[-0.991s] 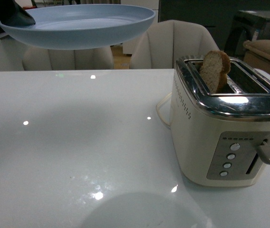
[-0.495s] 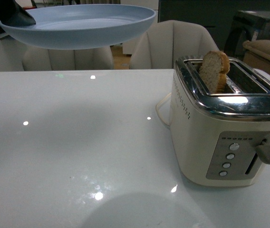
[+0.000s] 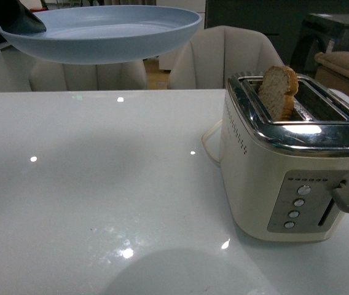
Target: Left arm holds plate, right arm toasts bread
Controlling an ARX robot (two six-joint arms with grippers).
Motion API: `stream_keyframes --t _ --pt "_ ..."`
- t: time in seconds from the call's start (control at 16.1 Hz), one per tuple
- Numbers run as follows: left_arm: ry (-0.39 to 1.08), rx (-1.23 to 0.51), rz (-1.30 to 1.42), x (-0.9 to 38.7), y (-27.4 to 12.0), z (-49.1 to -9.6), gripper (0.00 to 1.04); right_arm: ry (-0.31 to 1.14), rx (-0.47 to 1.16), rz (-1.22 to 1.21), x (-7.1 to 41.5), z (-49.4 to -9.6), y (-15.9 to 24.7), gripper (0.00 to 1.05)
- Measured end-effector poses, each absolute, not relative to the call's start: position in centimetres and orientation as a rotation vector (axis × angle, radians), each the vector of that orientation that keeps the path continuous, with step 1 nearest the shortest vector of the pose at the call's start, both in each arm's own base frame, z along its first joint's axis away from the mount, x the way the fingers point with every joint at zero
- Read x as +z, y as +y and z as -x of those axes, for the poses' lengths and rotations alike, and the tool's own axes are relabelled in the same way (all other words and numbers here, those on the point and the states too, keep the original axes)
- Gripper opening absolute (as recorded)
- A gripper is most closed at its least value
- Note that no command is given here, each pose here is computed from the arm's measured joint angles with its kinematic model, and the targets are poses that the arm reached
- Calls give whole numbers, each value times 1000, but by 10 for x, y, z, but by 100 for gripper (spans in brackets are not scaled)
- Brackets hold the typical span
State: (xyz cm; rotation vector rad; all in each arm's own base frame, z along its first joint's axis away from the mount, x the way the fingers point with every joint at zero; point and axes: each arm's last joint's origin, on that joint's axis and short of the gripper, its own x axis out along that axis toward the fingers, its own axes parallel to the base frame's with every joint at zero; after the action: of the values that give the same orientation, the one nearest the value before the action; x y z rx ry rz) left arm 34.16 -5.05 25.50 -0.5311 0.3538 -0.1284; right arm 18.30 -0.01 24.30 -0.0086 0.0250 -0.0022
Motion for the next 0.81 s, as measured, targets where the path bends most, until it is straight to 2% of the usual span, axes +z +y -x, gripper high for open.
stream_keyframes --t 0.06,0.19,0.37,0.81 --pt "355 -128 531 255 -50 -342 3 46 -2 9 233 -172 0 30" --pt "354 -129 531 255 -51 -342 3 45 -2 8 219 -141 0 4" --pt "354 -129 531 255 -51 -342 3 -12 -2 7 207 -121 0 2" --pt "355 -128 531 255 -50 -342 3 5 -2 6 181 -111 0 2"
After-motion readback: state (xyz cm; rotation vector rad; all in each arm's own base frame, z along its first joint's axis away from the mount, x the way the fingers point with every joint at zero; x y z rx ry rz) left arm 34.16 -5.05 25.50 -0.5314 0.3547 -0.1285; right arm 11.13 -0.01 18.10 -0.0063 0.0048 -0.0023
